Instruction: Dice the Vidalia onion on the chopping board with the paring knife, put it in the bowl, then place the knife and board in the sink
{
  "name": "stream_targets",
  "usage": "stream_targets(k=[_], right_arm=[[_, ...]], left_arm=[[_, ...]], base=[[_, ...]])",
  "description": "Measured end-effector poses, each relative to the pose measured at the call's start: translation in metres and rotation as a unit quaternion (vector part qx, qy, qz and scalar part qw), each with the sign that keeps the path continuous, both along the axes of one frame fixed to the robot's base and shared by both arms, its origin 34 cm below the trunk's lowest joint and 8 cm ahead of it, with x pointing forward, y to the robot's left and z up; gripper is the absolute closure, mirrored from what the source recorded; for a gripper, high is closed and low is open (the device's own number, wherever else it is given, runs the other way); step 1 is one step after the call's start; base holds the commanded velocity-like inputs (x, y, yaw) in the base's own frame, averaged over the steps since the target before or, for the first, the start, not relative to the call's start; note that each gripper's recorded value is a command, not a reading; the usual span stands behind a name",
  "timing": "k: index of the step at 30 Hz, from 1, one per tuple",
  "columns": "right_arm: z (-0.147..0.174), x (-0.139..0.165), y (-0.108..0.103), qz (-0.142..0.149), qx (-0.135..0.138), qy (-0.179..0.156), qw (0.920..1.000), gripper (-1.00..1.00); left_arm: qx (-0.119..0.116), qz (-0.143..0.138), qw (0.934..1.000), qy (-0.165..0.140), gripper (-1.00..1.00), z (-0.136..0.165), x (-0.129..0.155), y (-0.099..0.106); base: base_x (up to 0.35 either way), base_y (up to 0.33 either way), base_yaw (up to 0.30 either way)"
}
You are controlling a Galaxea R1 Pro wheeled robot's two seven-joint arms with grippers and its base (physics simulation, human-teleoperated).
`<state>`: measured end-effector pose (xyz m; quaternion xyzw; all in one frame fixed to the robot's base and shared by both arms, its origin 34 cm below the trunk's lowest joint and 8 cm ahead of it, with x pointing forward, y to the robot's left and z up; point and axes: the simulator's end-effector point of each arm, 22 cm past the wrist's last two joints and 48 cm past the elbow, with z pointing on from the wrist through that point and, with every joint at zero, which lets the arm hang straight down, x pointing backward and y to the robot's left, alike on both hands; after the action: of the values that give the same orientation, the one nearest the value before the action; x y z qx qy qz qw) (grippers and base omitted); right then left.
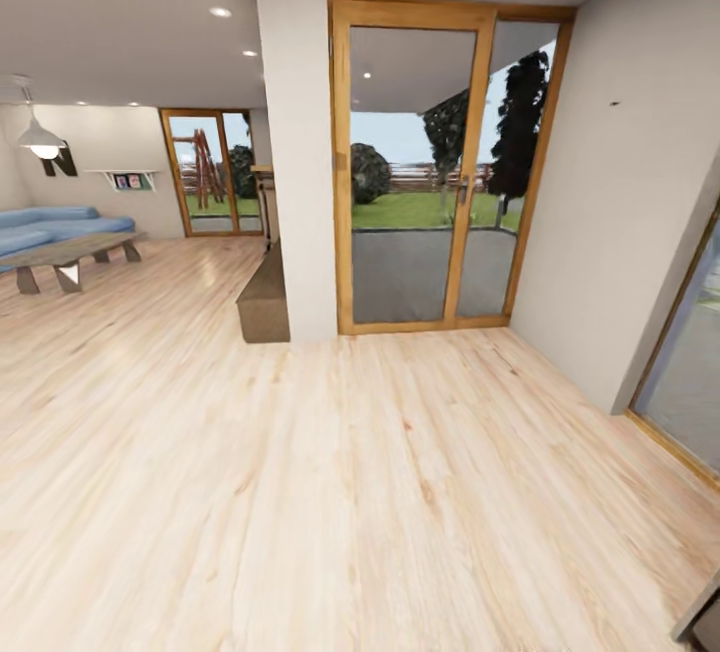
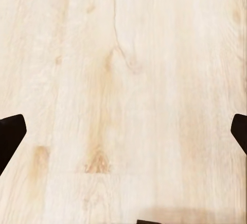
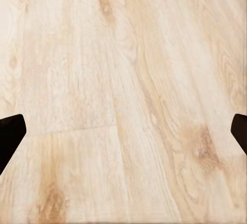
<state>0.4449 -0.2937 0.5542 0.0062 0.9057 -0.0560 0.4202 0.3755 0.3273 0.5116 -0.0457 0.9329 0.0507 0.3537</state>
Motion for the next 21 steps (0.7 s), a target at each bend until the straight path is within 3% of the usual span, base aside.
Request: stream_targets(k=[21], right_arm=[[0.0001, 0.0002, 0.0000, 0.000, 0.000, 0.000, 1.0000, -1.00]], left_arm=[[0.000, 0.000, 1.0000, -0.001, -1.00, 0.0001, 0.0002, -0.0001]], base=[[0.000, 0.000, -0.246]])
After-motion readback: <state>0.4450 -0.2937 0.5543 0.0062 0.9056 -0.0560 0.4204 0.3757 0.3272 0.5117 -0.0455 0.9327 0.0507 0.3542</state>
